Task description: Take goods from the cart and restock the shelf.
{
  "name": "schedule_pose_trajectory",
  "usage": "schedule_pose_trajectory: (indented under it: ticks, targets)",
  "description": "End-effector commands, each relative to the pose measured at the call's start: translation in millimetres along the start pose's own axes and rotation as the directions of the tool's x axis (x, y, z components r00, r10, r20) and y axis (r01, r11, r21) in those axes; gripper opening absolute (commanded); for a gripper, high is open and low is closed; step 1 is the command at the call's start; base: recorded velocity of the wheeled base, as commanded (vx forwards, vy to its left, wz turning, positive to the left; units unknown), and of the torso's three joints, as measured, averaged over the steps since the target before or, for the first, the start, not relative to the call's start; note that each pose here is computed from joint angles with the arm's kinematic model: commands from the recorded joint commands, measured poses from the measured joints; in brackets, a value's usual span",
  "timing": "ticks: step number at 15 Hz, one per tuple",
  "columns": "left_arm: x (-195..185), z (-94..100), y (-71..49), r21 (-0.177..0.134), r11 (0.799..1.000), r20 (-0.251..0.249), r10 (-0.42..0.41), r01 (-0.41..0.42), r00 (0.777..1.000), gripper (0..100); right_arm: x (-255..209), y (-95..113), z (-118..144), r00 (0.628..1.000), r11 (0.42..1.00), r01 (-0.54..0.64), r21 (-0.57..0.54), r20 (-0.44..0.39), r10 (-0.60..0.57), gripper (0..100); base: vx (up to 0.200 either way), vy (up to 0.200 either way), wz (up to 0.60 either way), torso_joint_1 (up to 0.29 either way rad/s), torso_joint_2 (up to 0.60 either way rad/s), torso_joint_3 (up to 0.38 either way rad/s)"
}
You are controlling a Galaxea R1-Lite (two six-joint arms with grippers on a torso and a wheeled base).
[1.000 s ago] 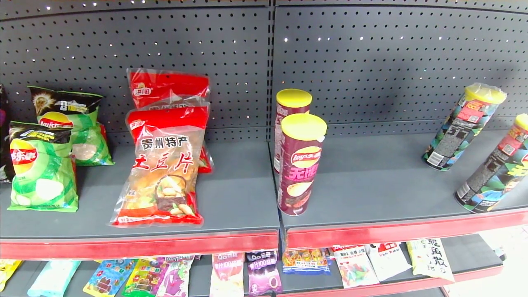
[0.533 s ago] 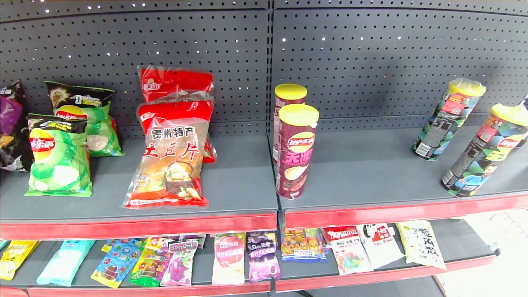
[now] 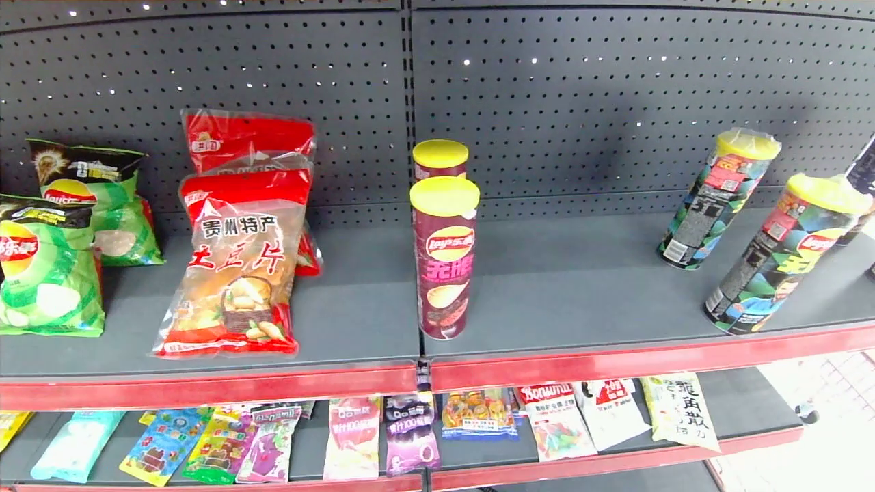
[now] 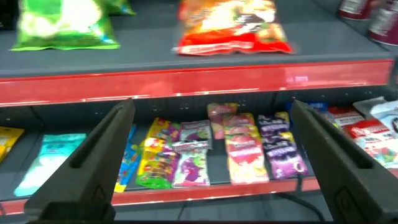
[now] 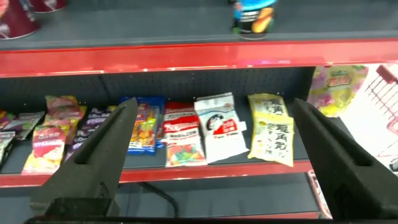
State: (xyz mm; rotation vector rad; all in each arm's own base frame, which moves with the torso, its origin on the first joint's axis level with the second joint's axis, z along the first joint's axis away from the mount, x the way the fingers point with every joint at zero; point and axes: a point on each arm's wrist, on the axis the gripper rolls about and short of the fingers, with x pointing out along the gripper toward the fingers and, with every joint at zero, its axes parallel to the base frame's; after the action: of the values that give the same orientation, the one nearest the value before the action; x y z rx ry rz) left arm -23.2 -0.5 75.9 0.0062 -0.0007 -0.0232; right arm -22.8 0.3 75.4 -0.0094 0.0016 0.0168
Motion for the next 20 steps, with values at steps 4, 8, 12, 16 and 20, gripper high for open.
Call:
schedule_pose_trajectory:
  ticks: [4, 8, 12, 16, 20]
  targets:
    - [0.1, 0.0, 0.0, 0.000, 1.000, -0.002, 0.000, 0.000, 1.000, 100, 0.0, 0.0, 0.0, 1.000, 1.000, 0.000, 0.000, 0.000, 0.000, 100, 0.000, -0.200, 0.00, 0.004, 0.00, 0.002]
    - [0.1, 0.0, 0.0, 0.000, 1.000, -0.002, 0.000, 0.000, 1.000, 100, 0.0, 0.0, 0.0, 1.000, 1.000, -0.002, 0.000, 0.000, 0.002, 100, 0.000, -0.200, 0.00, 0.002, 0.00, 0.001]
    - [0.1, 0.0, 0.0, -0.002, 1.000, -0.002, 0.000, 0.000, 1.000, 100, 0.0, 0.0, 0.0, 1.000, 1.000, -0.002, 0.000, 0.000, 0.002, 100, 0.000, -0.200, 0.00, 0.005, 0.01, 0.001]
    - [0.1, 0.0, 0.0, -0.002, 1.000, -0.002, 0.000, 0.000, 1.000, 100, 0.0, 0.0, 0.0, 1.000, 1.000, -0.002, 0.000, 0.000, 0.002, 100, 0.000, -0.200, 0.00, 0.005, 0.00, 0.008]
    - [0.1, 0.0, 0.0, -0.002, 1.000, -0.002, 0.000, 0.000, 1.000, 100, 0.0, 0.0, 0.0, 1.000, 1.000, -0.002, 0.000, 0.000, 0.002, 100, 0.000, -0.200, 0.00, 0.001, 0.00, -0.001]
